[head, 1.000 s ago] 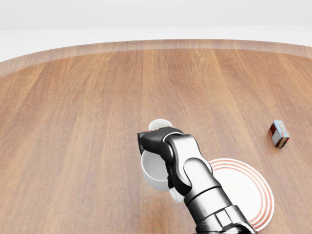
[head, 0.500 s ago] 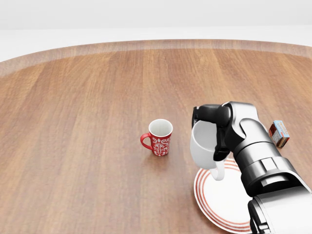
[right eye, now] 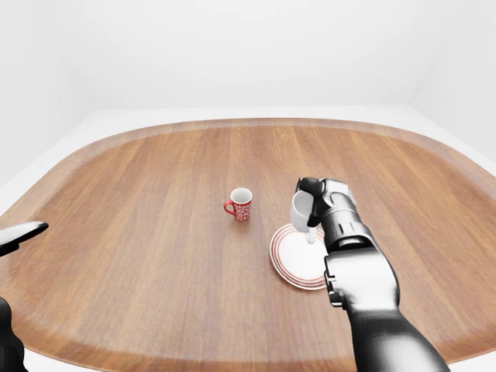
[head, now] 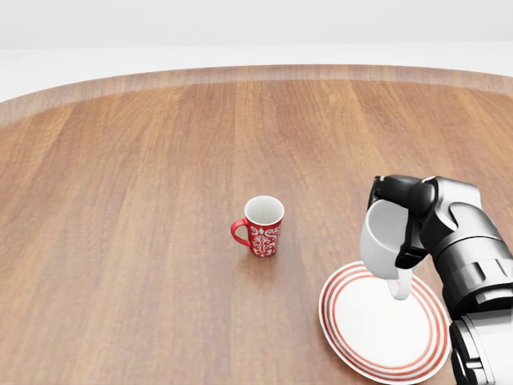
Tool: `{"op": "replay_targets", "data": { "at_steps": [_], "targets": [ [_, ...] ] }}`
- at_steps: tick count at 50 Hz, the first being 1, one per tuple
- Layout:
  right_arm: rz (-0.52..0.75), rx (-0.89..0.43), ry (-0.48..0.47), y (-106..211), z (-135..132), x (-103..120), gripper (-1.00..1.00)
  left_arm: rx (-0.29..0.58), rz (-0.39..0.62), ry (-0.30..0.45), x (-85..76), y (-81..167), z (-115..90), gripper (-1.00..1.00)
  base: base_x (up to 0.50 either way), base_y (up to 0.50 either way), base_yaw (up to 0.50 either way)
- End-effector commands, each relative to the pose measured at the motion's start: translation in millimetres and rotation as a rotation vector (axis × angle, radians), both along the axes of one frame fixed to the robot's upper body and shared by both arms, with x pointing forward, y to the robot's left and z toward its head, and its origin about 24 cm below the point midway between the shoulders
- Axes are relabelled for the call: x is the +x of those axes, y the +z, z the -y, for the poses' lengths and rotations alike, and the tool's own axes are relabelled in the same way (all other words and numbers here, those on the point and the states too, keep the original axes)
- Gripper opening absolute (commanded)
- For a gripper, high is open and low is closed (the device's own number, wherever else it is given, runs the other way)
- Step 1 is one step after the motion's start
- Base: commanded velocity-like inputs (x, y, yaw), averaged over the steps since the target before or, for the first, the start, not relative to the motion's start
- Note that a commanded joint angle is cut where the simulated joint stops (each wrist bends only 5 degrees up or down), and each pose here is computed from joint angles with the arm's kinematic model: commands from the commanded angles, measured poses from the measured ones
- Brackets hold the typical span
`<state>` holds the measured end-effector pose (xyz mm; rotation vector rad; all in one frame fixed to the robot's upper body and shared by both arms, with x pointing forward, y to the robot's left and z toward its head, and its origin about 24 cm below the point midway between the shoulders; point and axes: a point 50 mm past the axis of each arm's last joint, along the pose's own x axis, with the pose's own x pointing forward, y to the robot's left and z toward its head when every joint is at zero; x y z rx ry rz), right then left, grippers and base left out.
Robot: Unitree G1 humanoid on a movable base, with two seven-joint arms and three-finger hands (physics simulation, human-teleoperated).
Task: Put the white mug on the plate.
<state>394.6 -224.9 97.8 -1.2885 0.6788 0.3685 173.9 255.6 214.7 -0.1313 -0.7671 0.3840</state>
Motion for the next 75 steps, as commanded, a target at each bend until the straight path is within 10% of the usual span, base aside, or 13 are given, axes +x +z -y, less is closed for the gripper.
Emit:
{"op": "replay_targets", "data": {
  "at_steps": [1,75],
  "targets": [
    [0.010,-0.021,-0.043,-5.9,15.2,-5.2,-1.00,-0.001,0.000,0.001,0.0,0.0,-0.4,1.00,0.00,0.00,0.00],
    [-0.086,0.051,-0.103,-76.6,13.4,-39.3,-1.00,0.003,0.001,0.001,0.6,0.6,0.3,1.00,0.00,0.00,0.00]
  ]
}}
